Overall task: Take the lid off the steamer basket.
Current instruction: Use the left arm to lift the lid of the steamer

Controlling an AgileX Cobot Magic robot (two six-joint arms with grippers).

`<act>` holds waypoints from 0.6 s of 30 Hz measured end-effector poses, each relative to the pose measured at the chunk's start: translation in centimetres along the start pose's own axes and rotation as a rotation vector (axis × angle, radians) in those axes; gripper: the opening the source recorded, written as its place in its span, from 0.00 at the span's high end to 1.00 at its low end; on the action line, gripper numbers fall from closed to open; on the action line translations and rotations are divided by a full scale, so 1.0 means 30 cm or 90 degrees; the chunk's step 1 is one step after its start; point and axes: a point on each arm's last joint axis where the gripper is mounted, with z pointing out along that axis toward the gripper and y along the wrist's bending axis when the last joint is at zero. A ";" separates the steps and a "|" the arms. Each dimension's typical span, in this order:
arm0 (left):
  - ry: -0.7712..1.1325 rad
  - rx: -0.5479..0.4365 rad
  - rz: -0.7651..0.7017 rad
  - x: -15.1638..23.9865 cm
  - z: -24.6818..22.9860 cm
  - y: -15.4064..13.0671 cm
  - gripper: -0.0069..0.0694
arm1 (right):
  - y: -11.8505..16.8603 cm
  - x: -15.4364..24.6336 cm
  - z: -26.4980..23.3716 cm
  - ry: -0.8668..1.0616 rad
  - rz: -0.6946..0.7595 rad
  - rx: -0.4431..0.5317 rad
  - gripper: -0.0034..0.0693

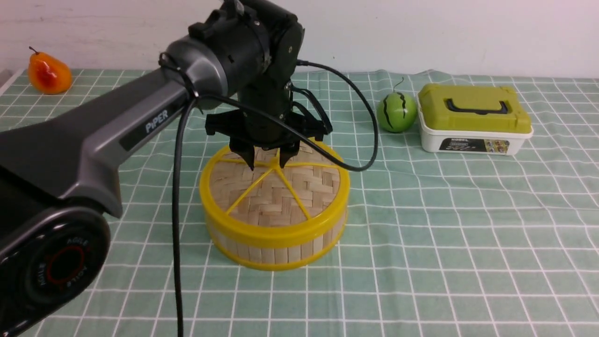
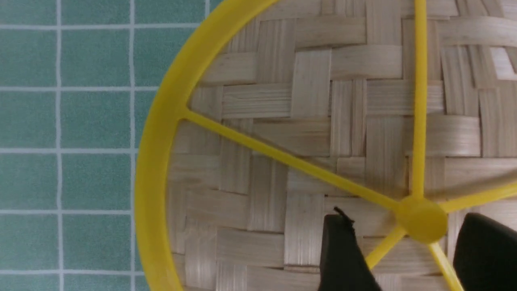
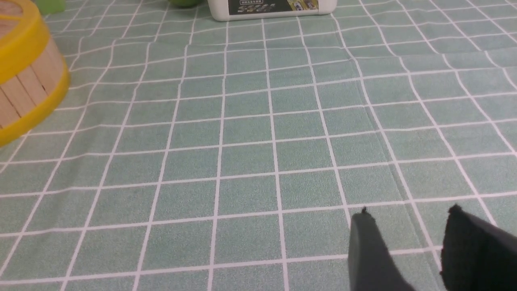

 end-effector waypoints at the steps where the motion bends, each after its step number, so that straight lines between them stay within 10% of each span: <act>1: 0.003 0.002 -0.001 0.002 0.015 -0.005 0.43 | 0.000 0.000 0.000 0.000 0.000 0.000 0.62; 18: 0.008 0.011 -0.003 0.004 0.032 -0.013 0.55 | 0.000 0.000 0.000 0.000 0.000 0.000 0.62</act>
